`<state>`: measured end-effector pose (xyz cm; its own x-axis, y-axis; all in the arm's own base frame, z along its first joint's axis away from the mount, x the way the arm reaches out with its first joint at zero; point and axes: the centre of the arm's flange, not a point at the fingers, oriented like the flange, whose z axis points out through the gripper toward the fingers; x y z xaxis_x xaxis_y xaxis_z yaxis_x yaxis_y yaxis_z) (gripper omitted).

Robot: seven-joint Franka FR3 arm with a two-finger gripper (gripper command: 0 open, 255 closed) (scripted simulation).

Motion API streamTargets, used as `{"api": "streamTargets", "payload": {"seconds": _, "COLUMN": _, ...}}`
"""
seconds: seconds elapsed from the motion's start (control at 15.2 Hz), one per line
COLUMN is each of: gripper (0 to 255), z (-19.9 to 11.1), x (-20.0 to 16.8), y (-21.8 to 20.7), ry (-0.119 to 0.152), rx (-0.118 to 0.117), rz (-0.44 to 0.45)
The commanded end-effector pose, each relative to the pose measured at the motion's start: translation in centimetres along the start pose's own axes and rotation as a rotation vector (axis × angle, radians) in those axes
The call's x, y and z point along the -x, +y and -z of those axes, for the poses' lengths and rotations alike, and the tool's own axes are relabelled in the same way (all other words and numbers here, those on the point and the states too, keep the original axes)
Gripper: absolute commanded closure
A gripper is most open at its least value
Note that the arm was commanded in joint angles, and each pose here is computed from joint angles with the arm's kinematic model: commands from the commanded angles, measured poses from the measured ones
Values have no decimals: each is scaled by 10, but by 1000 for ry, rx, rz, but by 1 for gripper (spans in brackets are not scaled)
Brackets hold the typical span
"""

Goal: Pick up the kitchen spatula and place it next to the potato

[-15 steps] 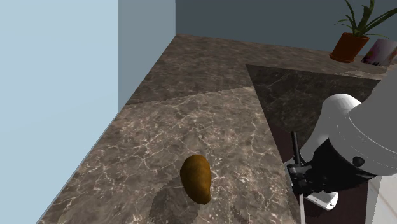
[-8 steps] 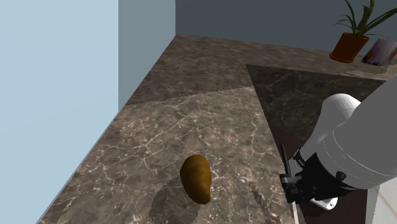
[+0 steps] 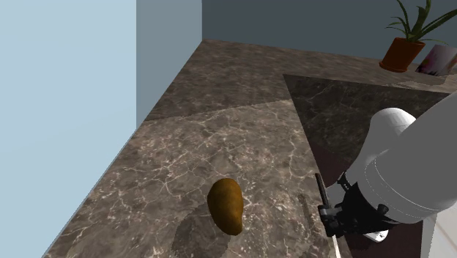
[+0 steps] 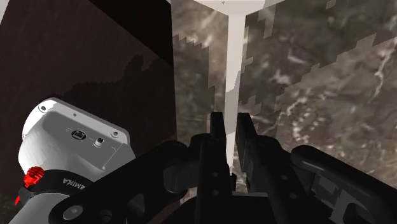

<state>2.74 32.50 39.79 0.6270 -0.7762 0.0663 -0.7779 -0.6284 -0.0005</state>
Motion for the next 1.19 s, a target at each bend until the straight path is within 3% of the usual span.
{"api": "streamTargets", "payload": {"seconds": 0.0, "gripper": 255, "z": 0, "x": 0, "y": 0, "ry": 0, "rx": 0, "rz": 0}}
{"api": "streamTargets", "payload": {"seconds": 0.07, "gripper": 255, "z": 0, "x": 0, "y": 0, "ry": 0, "rx": 0, "rz": 0}}
{"api": "streamTargets", "payload": {"seconds": 0.13, "gripper": 0, "z": 0, "x": 0, "y": 0, "ry": 0, "rx": 0, "rz": 0}}
{"api": "streamTargets", "payload": {"seconds": 0.46, "gripper": 0, "z": 0, "x": 0, "y": 0, "ry": 0, "rx": 0, "rz": 0}}
{"api": "streamTargets", "payload": {"seconds": 0.73, "gripper": 0, "z": 50, "x": 0, "y": 0, "ry": 0, "rx": 0, "rz": 0}}
{"api": "streamTargets", "payload": {"seconds": 1.12, "gripper": 0, "z": 50, "x": 0, "y": 0, "ry": 0, "rx": 0, "rz": 0}}
